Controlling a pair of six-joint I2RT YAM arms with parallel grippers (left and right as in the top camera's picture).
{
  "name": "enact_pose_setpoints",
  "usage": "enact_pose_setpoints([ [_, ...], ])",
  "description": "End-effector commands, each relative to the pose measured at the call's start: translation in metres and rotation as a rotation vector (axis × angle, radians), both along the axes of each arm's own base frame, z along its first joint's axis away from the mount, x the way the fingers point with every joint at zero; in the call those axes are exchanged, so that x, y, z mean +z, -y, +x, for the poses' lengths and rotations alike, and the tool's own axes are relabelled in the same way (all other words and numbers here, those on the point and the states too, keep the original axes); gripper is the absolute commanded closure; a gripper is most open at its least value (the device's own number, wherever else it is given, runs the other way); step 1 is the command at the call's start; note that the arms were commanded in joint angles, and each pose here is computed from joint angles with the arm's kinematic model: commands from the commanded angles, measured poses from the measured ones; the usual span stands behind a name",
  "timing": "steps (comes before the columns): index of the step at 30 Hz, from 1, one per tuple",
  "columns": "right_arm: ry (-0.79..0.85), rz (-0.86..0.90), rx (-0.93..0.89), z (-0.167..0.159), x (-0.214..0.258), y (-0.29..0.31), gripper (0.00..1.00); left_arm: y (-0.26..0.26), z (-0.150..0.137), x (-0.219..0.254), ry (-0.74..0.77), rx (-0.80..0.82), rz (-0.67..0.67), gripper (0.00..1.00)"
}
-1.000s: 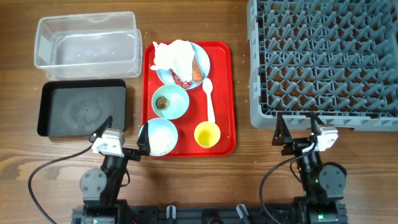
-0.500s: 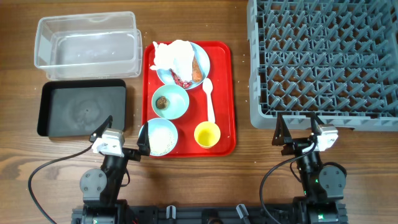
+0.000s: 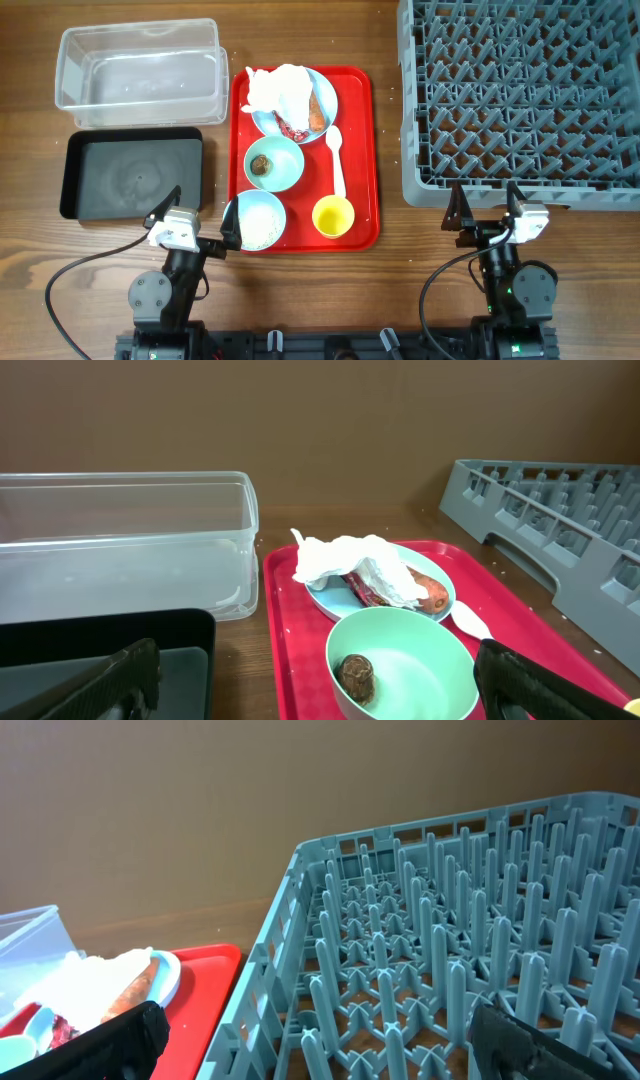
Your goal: Sort waste into correct bins and load items into the dishwasher rack
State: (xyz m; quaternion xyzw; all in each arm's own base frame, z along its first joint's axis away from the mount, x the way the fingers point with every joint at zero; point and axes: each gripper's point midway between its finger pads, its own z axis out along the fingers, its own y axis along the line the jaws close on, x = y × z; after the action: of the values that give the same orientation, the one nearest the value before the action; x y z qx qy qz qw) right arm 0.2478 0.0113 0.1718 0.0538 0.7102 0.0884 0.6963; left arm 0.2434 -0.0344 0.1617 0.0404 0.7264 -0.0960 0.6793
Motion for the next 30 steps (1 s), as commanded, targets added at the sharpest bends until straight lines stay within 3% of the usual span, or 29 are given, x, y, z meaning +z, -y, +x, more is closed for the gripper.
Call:
enact_pose_setpoints([
  [1,0.023,0.049,-0.027,0.001,0.006,0.005,0.00,0.002,0.000,-0.001,-0.002,-0.010,-0.010,0.00],
  [5,0.197,0.043,-0.082,-0.004,0.048,0.015,0.00,0.002,0.000,0.011,0.049,-0.010,-0.011,0.00],
  [10,0.516,-0.027,-0.220,-0.032,0.123,0.035,0.00,-0.008,-0.007,0.078,0.306,0.046,-0.020,0.00],
  [16,0.634,-0.006,-0.255,-0.053,0.162,0.041,0.00,-0.024,-0.019,0.148,0.383,0.140,-0.023,0.00],
  [18,0.646,-0.020,-0.261,-0.056,0.170,0.041,0.00,-0.028,-0.011,0.154,0.324,0.163,-0.021,0.00],
  [23,0.611,-0.076,-0.203,-0.047,0.197,0.030,0.00,-0.024,0.035,0.162,0.015,0.144,0.009,0.00],
  [30,0.218,-0.174,0.011,0.030,0.208,-0.006,0.00,-0.020,0.100,0.168,-0.462,0.123,0.047,0.00],
])
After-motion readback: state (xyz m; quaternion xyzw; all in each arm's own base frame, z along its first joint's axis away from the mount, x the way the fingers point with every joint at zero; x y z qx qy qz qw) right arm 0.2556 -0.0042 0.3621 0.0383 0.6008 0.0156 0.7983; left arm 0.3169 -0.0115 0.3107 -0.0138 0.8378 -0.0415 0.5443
